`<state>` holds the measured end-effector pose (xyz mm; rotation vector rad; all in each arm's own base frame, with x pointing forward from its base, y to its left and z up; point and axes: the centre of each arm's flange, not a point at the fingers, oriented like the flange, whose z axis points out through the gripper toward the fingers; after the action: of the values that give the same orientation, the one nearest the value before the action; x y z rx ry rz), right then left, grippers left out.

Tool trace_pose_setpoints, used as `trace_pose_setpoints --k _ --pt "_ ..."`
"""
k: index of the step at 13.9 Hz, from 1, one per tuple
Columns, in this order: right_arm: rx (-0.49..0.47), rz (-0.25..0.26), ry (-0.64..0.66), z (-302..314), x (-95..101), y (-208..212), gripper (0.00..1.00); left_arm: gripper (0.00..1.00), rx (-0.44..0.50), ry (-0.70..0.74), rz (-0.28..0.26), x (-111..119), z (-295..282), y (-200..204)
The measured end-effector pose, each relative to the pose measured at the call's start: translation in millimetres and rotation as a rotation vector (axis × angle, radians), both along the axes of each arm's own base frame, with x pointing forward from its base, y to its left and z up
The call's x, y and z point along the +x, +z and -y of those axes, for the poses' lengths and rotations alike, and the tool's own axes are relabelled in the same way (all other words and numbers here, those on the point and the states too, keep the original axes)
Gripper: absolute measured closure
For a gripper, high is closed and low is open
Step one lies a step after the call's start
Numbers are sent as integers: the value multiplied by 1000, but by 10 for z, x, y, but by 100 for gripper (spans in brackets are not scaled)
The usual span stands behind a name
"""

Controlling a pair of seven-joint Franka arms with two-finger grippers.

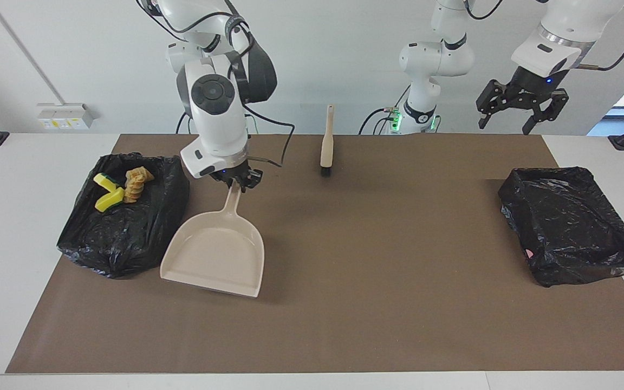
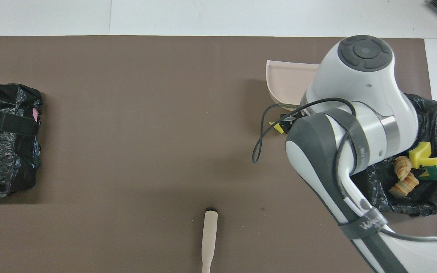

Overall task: Sweep and dump trash in bin
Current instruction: 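Return the dustpan to the table center with the right gripper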

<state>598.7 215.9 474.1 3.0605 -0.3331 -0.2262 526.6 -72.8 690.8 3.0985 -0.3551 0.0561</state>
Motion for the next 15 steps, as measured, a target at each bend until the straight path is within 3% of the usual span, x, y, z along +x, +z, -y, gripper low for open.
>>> trace_pose_setpoints --k 4,7,12,15 --pt "47 68 -10 -1068 -68 -361 68 0 11 -25 -6 -112 27 144" --pt "82 71 29 -1614 -138 -620 68 0 11 -26 -11 -173 19 188" --pt "160 31 11 -1880 -158 -877 68 0 12 -26 -13 -173 18 185" --pt "182 52 21 -2029 -171 -1032 68 0 12 -25 -13 -173 14 185"
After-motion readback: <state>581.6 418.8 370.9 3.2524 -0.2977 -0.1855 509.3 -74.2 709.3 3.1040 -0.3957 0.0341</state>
